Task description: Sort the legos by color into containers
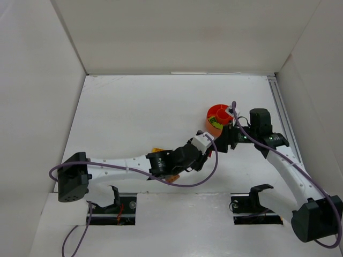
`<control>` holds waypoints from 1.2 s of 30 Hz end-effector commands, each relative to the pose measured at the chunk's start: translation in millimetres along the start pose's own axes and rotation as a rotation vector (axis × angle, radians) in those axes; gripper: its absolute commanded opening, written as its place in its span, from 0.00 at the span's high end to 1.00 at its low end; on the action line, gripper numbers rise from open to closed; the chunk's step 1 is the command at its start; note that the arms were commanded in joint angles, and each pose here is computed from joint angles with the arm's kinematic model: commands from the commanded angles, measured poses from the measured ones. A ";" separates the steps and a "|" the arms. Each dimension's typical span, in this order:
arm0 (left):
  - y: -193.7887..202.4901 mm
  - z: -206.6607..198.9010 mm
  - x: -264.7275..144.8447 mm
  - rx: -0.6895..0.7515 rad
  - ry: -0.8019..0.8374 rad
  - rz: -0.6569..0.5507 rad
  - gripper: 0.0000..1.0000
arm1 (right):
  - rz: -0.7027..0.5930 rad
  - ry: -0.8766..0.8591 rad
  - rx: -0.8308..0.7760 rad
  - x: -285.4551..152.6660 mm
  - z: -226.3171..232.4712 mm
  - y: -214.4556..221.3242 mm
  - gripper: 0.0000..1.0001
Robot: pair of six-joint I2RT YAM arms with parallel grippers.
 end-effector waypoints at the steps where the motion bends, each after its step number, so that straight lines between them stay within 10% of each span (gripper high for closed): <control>1: -25.7 0.6 -8.1 -0.038 -0.001 -0.123 1.00 | -0.032 -0.042 -0.052 7.5 8.8 -8.8 0.23; 22: -8.0 59.2 -17.3 -0.324 -0.394 -0.143 1.00 | 0.024 0.078 -0.046 -15.1 -17.2 -14.8 0.96; 36: -25.9 46.1 -30.6 -0.220 -0.101 -0.259 1.00 | -0.012 0.046 -0.115 -18.9 -11.2 -19.6 0.99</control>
Point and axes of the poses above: each gripper's point midway between its finger pads, its own x axis out along the fingers, its own z axis along the line the jaws close on, y = z × x, the point moved 9 cm from there along -x, back along the fingers, and after that the axes turned 6 degrees about x, right-handed, at the moved point
